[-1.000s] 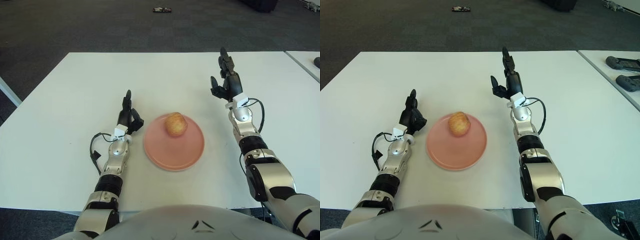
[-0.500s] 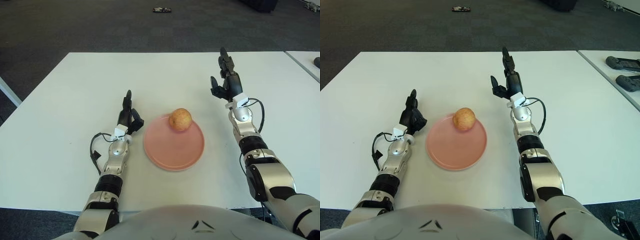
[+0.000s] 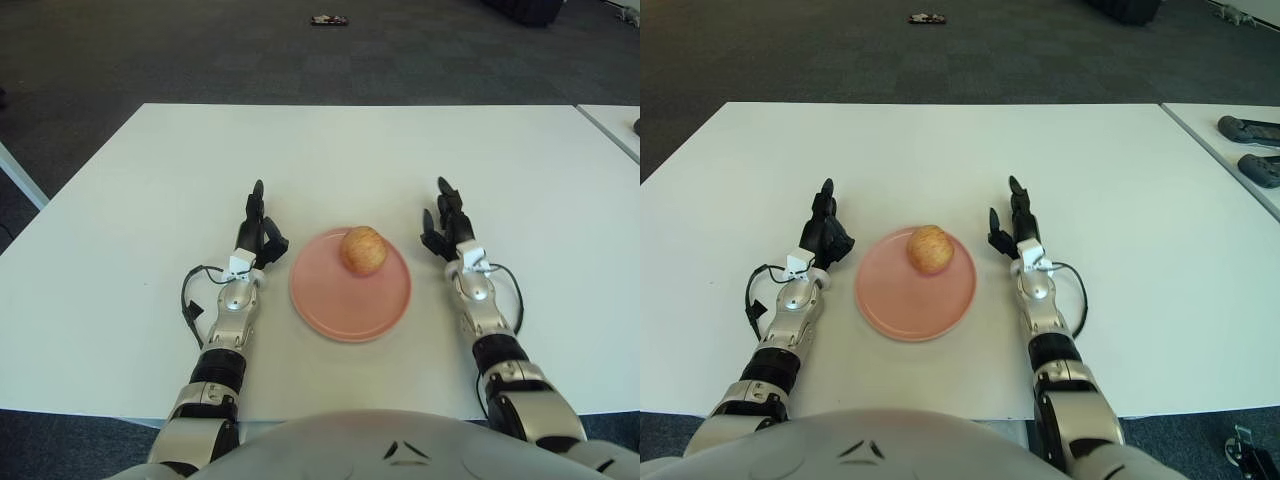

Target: Put the apple into the plate.

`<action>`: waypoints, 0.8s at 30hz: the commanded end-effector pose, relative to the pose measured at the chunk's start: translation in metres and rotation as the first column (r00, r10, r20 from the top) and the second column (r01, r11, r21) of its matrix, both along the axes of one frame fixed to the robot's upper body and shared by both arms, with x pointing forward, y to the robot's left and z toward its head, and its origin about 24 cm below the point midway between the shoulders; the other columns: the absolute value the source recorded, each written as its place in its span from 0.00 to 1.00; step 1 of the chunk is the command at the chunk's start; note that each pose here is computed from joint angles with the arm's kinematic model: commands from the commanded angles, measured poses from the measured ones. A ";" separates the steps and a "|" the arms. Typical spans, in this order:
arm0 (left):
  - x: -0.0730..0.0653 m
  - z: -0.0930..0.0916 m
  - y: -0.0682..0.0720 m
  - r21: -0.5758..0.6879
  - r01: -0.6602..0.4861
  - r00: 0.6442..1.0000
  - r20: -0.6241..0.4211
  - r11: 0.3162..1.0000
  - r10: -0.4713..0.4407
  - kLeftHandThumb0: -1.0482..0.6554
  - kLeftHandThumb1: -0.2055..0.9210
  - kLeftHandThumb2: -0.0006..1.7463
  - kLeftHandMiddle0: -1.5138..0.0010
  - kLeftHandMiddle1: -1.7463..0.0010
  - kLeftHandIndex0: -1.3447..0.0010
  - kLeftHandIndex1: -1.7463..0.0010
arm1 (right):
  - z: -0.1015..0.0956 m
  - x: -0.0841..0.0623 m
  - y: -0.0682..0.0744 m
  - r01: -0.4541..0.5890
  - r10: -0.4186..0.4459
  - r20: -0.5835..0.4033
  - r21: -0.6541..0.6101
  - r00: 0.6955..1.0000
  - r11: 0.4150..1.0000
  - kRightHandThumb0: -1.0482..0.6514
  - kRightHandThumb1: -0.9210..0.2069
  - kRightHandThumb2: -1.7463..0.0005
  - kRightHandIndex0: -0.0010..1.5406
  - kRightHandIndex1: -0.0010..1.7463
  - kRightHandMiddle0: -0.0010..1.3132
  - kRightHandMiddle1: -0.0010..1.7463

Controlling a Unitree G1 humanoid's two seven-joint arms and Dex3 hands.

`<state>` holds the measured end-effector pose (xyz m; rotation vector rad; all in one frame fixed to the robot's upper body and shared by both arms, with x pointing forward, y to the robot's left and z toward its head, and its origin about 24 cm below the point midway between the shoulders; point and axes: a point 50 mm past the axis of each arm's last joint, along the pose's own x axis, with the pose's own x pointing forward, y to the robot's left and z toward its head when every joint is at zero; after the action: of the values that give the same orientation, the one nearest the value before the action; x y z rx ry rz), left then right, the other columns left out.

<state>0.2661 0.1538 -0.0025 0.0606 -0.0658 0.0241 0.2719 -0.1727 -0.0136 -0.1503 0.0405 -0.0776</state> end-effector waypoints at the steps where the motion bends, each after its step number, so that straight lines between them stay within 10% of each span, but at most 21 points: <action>1: -0.004 -0.008 0.003 0.002 0.000 0.999 -0.042 1.000 0.000 0.03 1.00 0.69 0.99 1.00 1.00 0.91 | -0.040 -0.029 -0.007 0.061 -0.060 -0.279 -0.003 0.958 0.998 0.18 0.00 0.52 0.11 0.05 0.00 0.22; 24: -0.004 -0.009 0.002 -0.005 0.006 0.999 -0.052 1.000 -0.006 0.03 1.00 0.70 0.98 1.00 1.00 0.88 | -0.026 -0.031 -0.007 0.049 -0.055 -0.278 -0.029 0.959 0.998 0.16 0.00 0.53 0.14 0.04 0.00 0.24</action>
<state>0.2642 0.1536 -0.0059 0.0575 -0.0480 0.0168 0.2591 -0.1735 -0.0113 -0.1888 0.1705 -0.1193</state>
